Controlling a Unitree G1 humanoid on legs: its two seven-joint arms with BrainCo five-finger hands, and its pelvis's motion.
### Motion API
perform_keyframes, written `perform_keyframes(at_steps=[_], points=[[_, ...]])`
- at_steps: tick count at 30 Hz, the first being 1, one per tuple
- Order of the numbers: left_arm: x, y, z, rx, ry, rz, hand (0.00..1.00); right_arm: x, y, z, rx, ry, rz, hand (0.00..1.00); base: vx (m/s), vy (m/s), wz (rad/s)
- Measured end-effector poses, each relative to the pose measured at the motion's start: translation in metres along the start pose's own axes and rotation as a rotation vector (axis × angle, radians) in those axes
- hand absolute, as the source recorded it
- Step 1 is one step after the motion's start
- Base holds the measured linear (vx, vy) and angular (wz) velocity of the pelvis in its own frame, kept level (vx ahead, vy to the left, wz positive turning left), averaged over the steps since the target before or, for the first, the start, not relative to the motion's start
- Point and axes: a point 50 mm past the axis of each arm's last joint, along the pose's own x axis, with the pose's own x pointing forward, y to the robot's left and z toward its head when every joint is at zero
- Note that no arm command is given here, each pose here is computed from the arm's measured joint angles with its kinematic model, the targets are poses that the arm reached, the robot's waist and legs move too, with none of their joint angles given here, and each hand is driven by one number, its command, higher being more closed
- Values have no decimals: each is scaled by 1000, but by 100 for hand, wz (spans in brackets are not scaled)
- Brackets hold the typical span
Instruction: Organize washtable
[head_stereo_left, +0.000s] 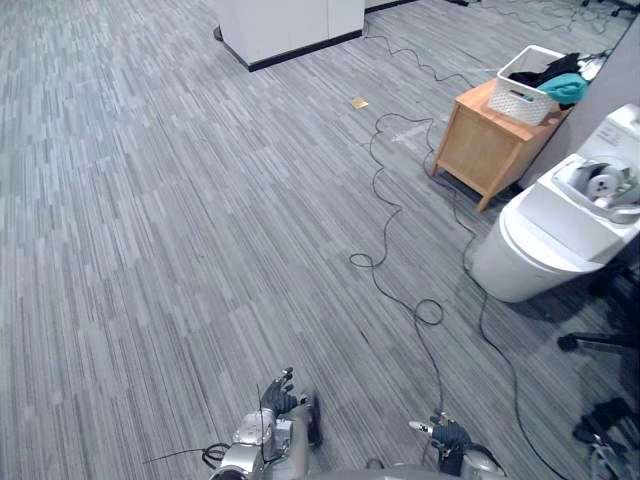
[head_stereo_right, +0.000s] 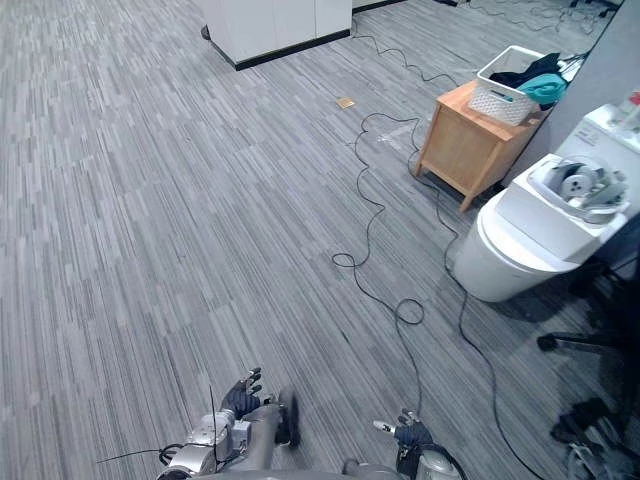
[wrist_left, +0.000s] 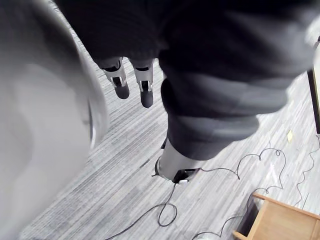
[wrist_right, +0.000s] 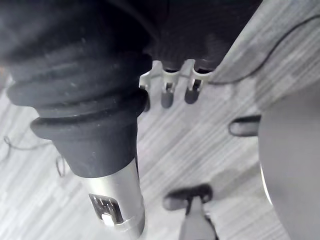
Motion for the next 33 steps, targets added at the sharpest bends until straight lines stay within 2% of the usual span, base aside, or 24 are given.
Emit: perform_keyframes(at_steps=[4,8,12,19,22,24,27,33], points=[[-1,7,1,12,-4,15,0,2,16,-2,-64,14,53,0,572,191,15],[-6,13,-2,52,-6,7,0,-1,19,-9,3,15,44,0,600,141,105],[-7,3,14,-18,-92,-10,0,-3,8,-3,78,-45,3,0,484,-9,101],[-5,14,32,-114,-163,52,0,-7,3,2,231,-114,-65,0,571,-252,109],[-7,20,15,-180,-102,136,0,-8,1,0,262,-108,-70,0,698,-399,80],[-10,20,-4,-271,-35,190,0,-7,-5,7,248,-122,-82,0,676,-387,19],[-31,41,-56,-429,146,378,0,-7,-5,11,228,-129,-112,0,719,-334,-29],[-48,61,-75,-491,185,489,0,-3,23,6,163,-87,-32,0,500,-145,-30]])
